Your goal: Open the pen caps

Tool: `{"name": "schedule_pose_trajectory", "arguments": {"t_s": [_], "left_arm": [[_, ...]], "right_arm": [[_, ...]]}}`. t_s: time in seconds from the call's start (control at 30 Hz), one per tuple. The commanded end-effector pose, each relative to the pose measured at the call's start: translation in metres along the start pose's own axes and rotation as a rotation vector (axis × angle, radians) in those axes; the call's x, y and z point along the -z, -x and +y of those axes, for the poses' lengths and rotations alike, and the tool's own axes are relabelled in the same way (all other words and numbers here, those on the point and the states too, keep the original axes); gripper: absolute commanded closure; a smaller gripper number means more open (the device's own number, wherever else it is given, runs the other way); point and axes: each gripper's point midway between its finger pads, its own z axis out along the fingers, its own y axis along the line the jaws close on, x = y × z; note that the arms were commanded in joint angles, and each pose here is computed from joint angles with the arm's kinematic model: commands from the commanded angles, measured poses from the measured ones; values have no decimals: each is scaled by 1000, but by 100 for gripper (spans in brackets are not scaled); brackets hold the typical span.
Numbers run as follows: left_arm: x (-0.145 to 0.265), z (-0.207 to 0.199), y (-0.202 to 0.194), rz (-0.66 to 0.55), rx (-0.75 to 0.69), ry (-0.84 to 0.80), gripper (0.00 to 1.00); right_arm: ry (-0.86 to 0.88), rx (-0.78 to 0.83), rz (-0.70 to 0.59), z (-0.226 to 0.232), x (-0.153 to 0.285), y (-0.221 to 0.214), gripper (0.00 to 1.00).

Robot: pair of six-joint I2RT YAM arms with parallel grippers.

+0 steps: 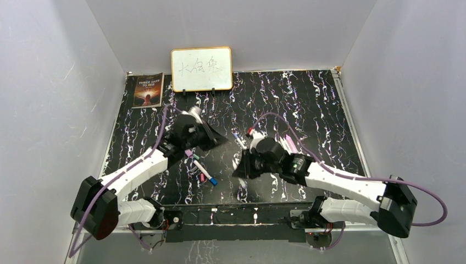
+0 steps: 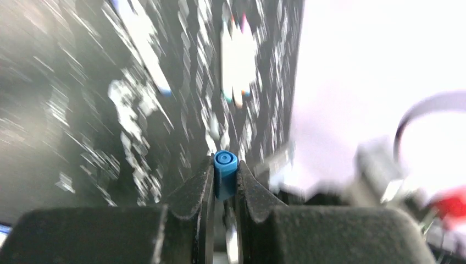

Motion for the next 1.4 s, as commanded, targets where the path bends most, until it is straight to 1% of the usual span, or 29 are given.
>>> {"name": "schedule_pose_trajectory", "arguments": {"t_s": [0.0, 0.17, 0.27, 0.4, 0.5, 0.63, 0.77, 0.9, 1.03, 1.13, 1.2, 1.27, 1.37], "left_arm": [[18, 13, 110, -345, 7, 80, 100], [33, 21, 133, -382, 19, 94, 100], [39, 24, 131, -376, 13, 112, 100], [47, 37, 115, -340, 5, 149, 100], [56, 49, 102, -328, -3, 186, 100], [65, 61, 89, -312, -7, 220, 100], [67, 72, 79, -287, -7, 246, 100], [65, 81, 74, -276, -4, 264, 100], [62, 89, 72, -261, -7, 286, 100], [59, 93, 73, -252, -12, 303, 100], [55, 96, 74, -245, -16, 318, 100], [51, 100, 76, -239, -18, 335, 100], [44, 107, 81, -233, -22, 372, 100]], "right_arm": [[57, -15, 146, 11, 25, -50, 100], [45, -17, 134, 9, 33, -50, 100], [1, 17, 101, 8, 33, -37, 100], [-232, 121, 68, -19, 27, -6, 100], [-443, 157, 69, -58, 24, 21, 100], [-693, 119, 41, -127, 36, 57, 100], [-882, 103, 27, -181, 54, 79, 100], [-1014, 90, 50, -222, 64, 88, 100], [-1088, 84, 88, -252, 63, 88, 100], [-1110, 80, 108, -266, 61, 85, 100], [-1112, 79, 118, -271, 59, 83, 95], [-1102, 76, 120, -272, 55, 84, 88], [-1073, 67, 118, -270, 49, 85, 84]]}}
